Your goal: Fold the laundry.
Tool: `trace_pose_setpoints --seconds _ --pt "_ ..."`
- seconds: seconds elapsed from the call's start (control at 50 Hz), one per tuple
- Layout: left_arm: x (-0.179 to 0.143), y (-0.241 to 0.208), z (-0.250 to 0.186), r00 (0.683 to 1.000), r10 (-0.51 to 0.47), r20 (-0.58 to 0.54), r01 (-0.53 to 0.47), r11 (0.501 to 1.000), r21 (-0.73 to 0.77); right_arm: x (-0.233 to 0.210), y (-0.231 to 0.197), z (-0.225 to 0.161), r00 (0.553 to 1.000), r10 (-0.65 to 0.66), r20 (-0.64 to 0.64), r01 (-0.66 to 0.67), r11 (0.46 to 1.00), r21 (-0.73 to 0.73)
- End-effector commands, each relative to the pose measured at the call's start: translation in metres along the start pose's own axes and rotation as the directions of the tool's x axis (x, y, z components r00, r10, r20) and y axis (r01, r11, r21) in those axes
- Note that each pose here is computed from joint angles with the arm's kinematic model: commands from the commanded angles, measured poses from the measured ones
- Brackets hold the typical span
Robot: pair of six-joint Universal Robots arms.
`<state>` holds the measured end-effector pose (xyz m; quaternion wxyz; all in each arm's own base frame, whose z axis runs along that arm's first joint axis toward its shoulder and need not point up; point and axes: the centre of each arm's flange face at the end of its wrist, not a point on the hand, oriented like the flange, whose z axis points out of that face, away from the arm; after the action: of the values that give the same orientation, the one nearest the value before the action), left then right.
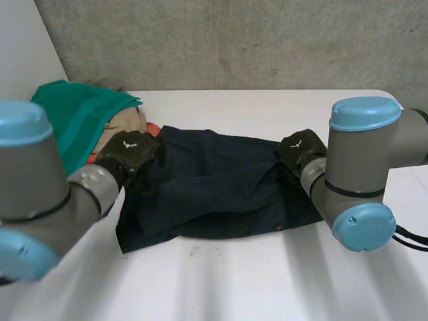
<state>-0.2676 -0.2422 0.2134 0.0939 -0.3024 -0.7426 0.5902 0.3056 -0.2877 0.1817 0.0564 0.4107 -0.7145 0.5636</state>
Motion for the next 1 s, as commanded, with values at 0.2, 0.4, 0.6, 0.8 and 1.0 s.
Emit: trace_pose_setpoints --seconds 0.2,0.4,0.6,0.8,1.0 --pt "0.038 0.064 -0.011 0.99 0.099 -0.103 -0.112 0.985 -0.128 -0.004 0.003 -0.007 1.0 0.014 0.02 -0.013 1.0 -0.009" --pt "0.022 0.075 0.014 0.981 0.189 -0.041 -0.192 0.977 -0.096 -0.005 0.006 -0.01 1.0 0.013 0.024 -0.013 1.0 -0.019" --pt "0.021 0.077 0.026 0.978 0.203 -0.038 -0.206 0.974 -0.091 -0.007 0.009 -0.01 1.0 0.012 0.027 -0.011 1.0 -0.019" --pt "0.02 0.074 0.03 0.973 0.23 -0.024 -0.232 0.969 -0.081 -0.009 0.012 -0.009 0.999 0.011 0.032 -0.01 1.0 -0.028" --pt "0.016 0.07 0.034 0.949 0.315 0.017 -0.314 0.948 -0.054 -0.009 0.013 -0.009 0.999 0.01 0.032 -0.009 1.0 -0.027"
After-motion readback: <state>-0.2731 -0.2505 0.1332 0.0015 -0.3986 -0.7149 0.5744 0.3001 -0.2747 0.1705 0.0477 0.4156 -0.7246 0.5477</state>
